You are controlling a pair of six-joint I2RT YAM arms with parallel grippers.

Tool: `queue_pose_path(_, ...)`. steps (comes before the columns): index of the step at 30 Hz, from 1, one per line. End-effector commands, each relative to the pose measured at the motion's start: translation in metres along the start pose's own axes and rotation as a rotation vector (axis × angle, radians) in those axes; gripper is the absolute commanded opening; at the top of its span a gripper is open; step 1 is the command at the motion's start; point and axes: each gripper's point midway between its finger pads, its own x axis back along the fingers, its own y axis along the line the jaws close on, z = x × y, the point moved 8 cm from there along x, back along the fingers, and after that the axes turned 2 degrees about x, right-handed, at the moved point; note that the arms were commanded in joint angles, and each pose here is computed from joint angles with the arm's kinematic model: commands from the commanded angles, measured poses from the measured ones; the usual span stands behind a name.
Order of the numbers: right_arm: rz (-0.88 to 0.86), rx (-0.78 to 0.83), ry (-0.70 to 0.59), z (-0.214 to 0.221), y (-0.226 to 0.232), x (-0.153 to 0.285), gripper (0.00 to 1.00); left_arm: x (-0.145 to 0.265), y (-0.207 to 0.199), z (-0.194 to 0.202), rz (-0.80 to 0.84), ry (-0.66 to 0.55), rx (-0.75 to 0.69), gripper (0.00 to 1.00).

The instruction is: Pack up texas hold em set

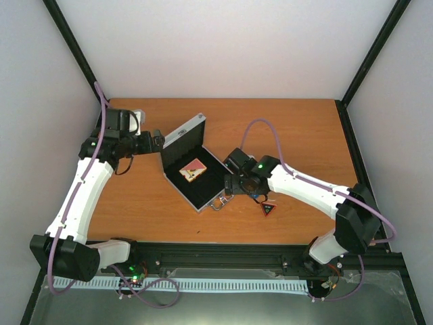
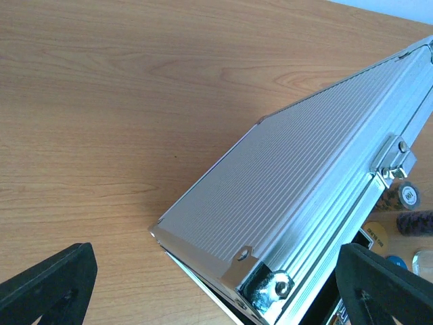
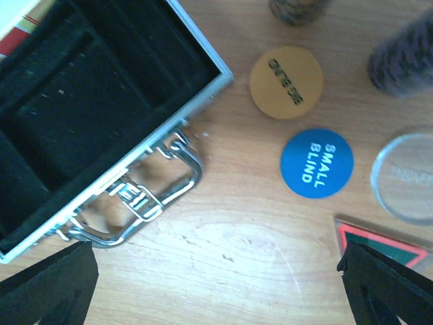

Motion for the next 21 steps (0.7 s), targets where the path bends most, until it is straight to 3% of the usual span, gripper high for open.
queue_pose_path(1,0.067,-0.048,0.028,0.01,-0.013,0.003,1.0,0.018,-0.009,-0.011,0.038,-0.056,0.006,1.0)
queue_pose_path(12,0.209,-0.265,0.154,0.037,-0.064,-0.001,1.0,0.045,-0.013,-0.023,0.025,-0.136,0.022,1.0)
queue_pose_path(21,0.203,-0.402,0.252,0.053,-0.087,-0.02,1.0,0.047,-0.014,-0.023,0.036,-0.138,0.03,1.0)
